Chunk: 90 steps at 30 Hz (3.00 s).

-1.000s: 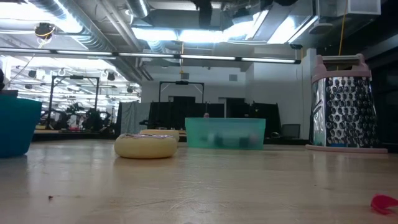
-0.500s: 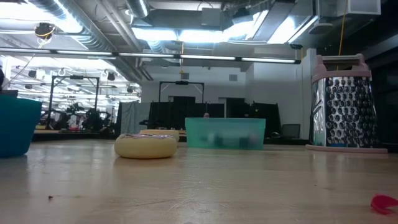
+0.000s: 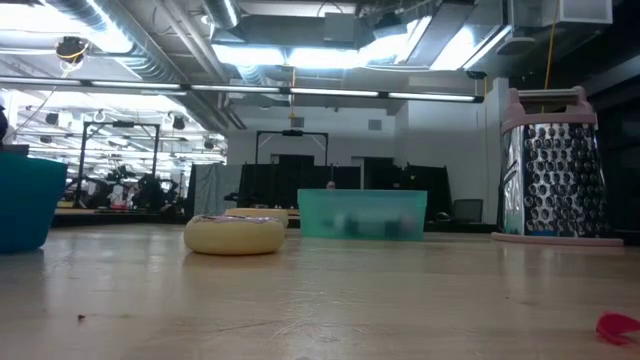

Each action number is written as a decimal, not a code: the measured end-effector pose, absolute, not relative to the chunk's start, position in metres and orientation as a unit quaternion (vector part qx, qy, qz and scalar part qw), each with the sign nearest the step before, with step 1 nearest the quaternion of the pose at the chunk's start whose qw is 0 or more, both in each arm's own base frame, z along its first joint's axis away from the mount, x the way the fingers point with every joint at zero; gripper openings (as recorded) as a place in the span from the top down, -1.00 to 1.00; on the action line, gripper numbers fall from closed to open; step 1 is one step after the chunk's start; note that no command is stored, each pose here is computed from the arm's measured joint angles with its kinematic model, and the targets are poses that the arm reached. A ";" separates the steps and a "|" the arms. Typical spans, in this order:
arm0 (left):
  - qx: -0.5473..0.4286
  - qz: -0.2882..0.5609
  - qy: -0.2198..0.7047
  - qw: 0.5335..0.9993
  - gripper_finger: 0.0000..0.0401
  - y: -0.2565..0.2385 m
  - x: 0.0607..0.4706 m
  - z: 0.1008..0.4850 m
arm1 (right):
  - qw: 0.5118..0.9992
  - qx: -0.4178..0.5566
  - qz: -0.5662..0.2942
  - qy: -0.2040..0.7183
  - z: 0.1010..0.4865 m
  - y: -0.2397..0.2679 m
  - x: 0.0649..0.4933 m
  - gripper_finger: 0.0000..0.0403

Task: Pick & Place Food Item
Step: Put the white donut into the blue bin

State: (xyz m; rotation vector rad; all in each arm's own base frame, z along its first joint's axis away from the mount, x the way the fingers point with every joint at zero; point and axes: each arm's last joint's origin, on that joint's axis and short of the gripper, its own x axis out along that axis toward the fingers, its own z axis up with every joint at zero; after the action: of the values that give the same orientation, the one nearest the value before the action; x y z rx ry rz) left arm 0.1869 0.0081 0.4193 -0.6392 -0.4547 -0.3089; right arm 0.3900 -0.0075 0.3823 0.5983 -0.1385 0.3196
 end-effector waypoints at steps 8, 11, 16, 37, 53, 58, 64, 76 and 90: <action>-0.297 -0.130 -0.231 0.917 0.99 0.011 0.145 0.430 | 0.943 0.290 0.147 -0.074 0.383 -0.013 0.390 -0.17; -0.296 -0.127 -0.224 0.920 0.99 0.011 0.142 0.429 | 0.942 0.287 0.150 -0.093 0.386 -0.015 0.389 -0.17; -0.298 -0.128 -0.208 0.923 0.99 0.011 0.152 0.425 | 0.938 0.282 0.159 -0.125 0.393 -0.016 0.387 -0.17; -0.308 -0.174 -0.199 0.914 0.99 0.019 0.192 0.416 | 0.929 0.281 0.192 -0.144 0.398 -0.014 0.384 -0.17; -0.309 -0.174 -0.205 0.912 0.99 0.029 0.182 0.420 | 0.918 0.277 0.227 -0.170 0.405 -0.013 0.380 -0.31; -0.313 -0.174 -0.203 0.911 0.99 0.030 0.184 0.419 | 0.921 0.282 0.213 -0.165 0.403 -0.015 0.381 -0.32; -0.312 -0.183 -0.218 0.906 0.99 0.029 0.184 0.421 | 0.925 0.285 0.195 -0.160 0.401 -0.022 0.382 -0.33; -0.318 -0.177 -0.200 0.910 0.99 0.031 0.192 0.416 | 0.925 0.286 0.192 -0.159 0.401 -0.024 0.382 -0.33; -0.330 -0.210 -0.198 0.899 0.99 0.034 0.211 0.411 | 0.926 0.287 0.185 -0.161 0.401 -0.025 0.382 0.02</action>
State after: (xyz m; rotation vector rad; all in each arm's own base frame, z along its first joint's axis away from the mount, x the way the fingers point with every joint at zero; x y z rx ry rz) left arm 0.2108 0.0338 0.4105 -0.6832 -0.4103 -0.4350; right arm 0.3822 -0.0246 0.4010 0.5891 -0.3293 0.3785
